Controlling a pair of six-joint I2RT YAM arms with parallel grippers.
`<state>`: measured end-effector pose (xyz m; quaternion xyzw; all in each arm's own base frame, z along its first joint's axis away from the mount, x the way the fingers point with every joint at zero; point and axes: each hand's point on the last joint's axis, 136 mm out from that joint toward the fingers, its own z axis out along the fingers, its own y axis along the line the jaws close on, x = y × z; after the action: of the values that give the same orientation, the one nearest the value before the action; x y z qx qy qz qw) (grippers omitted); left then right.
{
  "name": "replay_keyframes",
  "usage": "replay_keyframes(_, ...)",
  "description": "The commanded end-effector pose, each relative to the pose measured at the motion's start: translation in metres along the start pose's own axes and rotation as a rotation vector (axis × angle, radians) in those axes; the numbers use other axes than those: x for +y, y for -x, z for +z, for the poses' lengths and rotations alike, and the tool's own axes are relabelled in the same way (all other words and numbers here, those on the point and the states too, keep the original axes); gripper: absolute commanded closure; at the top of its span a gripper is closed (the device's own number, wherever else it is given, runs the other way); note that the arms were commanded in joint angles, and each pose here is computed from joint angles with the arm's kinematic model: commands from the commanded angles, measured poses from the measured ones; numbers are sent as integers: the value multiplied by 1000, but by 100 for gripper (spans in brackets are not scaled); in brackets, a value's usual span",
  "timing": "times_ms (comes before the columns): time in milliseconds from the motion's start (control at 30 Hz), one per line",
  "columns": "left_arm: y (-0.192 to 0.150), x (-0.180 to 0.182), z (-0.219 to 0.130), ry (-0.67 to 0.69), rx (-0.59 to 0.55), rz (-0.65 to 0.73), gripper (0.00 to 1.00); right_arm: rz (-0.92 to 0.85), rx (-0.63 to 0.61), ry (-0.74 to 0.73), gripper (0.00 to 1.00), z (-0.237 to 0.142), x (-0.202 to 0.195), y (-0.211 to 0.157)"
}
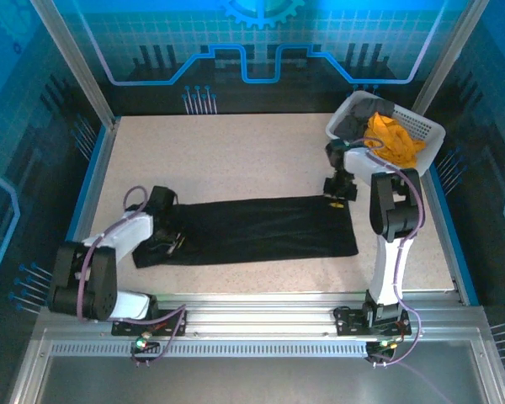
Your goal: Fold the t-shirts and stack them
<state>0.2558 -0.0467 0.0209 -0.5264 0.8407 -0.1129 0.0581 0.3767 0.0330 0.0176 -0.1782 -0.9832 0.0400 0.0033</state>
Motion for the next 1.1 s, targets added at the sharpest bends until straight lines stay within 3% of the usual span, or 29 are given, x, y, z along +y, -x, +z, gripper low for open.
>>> replay_keyframes(0, -10, -37, -7, -34, 10, 84, 100, 28, 12, -7, 89, 8, -15, 11)
replay_keyframes(167, -11, -30, -21, 6, -43, 88, 100, -21, -61, 8, 88, -12, -5, 23)
replay_keyframes(267, -5, -33, -42, -16, -83, 104, 69, -23, -112, 21, 84, -27, -4, 22)
replay_keyframes(333, 17, -33, -69, -12, -172, 121, 56, -27, -154, 41, 80, -39, -3, 19)
replay_keyframes(400, 43, -38, -85, -67, -213, 94, 52, -34, -175, 61, 76, -46, -2, 14)
replay_keyframes(533, 96, -63, -83, -237, -171, 14, 44, -72, -160, 130, 66, -43, 5, 2)
replay_keyframes(767, 127, -95, -43, -214, -69, 115, 42, -43, -64, 207, 63, -25, 8, -15)
replay_keyframes(1067, 132, -74, -12, -72, -41, 176, 52, -21, -21, 151, 63, -12, -3, -15)
